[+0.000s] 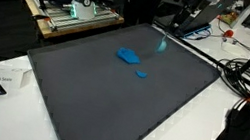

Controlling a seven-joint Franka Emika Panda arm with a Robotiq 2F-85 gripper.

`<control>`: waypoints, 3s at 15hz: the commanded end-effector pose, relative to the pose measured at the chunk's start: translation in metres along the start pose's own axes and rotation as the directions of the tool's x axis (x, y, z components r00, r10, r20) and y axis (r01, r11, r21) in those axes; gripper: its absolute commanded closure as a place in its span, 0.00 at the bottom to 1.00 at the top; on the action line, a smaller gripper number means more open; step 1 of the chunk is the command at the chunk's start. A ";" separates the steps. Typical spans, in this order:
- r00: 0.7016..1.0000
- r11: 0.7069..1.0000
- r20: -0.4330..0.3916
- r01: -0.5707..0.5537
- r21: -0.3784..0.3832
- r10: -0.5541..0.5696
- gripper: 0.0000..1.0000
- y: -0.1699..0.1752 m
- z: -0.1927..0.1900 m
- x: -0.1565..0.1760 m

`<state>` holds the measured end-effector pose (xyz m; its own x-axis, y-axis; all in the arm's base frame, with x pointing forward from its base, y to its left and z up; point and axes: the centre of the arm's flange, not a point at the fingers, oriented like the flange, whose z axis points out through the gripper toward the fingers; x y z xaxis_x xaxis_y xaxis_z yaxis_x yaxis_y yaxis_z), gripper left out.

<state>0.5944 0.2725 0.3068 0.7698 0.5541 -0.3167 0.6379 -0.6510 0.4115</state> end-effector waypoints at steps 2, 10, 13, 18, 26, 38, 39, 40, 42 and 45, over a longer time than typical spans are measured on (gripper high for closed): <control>0.998 0.995 0.021 0.052 0.090 -0.054 0.79 0.029 -0.005 0.018; 1.000 0.981 -0.014 0.025 0.195 -0.023 0.79 0.066 0.010 0.021; 1.000 0.970 -0.024 -0.009 0.242 0.016 0.79 0.081 0.015 0.013; 0.993 0.949 -0.066 -0.069 0.308 0.094 0.79 0.105 0.022 0.001; 0.978 0.928 -0.095 -0.142 0.344 0.185 0.79 0.122 0.014 -0.031; 0.935 0.845 -0.145 -0.216 0.489 0.322 0.79 0.111 -0.021 -0.125; 0.931 0.841 -0.152 -0.220 0.495 0.333 0.79 0.109 -0.024 -0.132; 0.926 0.837 -0.158 -0.224 0.499 0.342 0.79 0.107 -0.026 -0.139; 0.918 0.832 -0.169 -0.232 0.503 0.358 0.79 0.103 -0.030 -0.152; 0.905 0.822 -0.175 -0.254 0.509 0.388 0.79 0.099 -0.036 -0.169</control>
<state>0.5599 0.1437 0.4214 0.9288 0.3703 -0.0168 0.3704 -0.9289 0.0015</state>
